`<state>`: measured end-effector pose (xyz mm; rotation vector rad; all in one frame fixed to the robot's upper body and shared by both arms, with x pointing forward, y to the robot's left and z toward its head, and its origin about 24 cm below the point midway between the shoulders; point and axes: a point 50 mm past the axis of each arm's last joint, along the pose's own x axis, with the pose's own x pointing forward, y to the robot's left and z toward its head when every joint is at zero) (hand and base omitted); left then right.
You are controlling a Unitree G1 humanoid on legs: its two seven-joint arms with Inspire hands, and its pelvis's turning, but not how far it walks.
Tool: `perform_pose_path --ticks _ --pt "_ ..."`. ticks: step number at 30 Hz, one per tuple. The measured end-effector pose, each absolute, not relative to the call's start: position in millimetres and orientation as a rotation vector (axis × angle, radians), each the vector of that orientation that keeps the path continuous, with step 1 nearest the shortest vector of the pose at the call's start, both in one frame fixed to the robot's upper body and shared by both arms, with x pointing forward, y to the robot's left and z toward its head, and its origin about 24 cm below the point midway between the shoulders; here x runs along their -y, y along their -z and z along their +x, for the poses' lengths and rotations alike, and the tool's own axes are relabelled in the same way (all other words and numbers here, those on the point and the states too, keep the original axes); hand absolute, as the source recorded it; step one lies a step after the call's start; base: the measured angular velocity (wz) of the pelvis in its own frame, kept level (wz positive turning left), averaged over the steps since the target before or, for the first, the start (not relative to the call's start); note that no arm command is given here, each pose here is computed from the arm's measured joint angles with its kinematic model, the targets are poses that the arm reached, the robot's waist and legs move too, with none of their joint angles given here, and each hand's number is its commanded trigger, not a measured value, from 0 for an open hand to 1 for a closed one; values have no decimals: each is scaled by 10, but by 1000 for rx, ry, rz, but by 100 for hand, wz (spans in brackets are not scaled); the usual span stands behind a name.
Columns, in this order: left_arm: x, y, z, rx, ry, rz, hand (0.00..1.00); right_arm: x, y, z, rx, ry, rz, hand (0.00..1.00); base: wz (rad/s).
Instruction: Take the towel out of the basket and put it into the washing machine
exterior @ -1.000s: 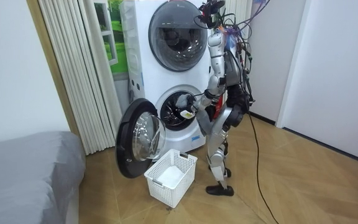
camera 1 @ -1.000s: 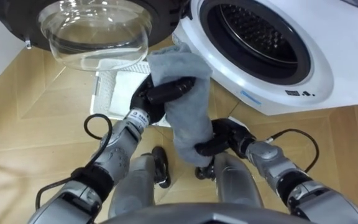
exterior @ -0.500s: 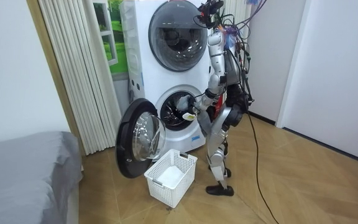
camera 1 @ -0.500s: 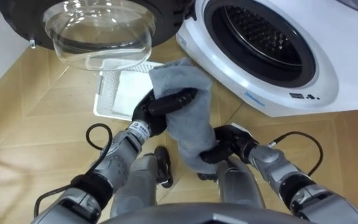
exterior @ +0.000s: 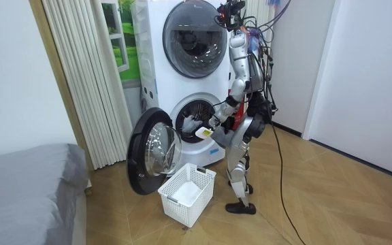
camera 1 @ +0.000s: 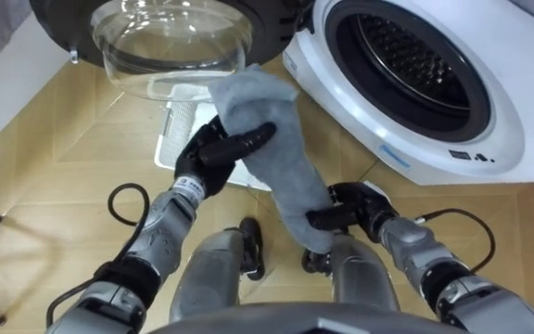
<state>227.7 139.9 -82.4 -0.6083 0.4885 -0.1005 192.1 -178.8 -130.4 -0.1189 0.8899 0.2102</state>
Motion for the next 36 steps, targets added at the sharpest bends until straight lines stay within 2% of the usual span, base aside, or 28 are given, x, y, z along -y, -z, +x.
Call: perform_pose_path --ticks 18,31,36 --pt "-1393 809 2289 -503 71 -458 0 2051 1228 2063 -869 71 201 100 0" --pt "-1429 829 2268 -516 41 -428 0 2186 1211 2065 -866 153 264 100 5" --pt "-1429 827 2284 -525 15 -424 0 2319 1155 2126 -848 276 357 100 6"
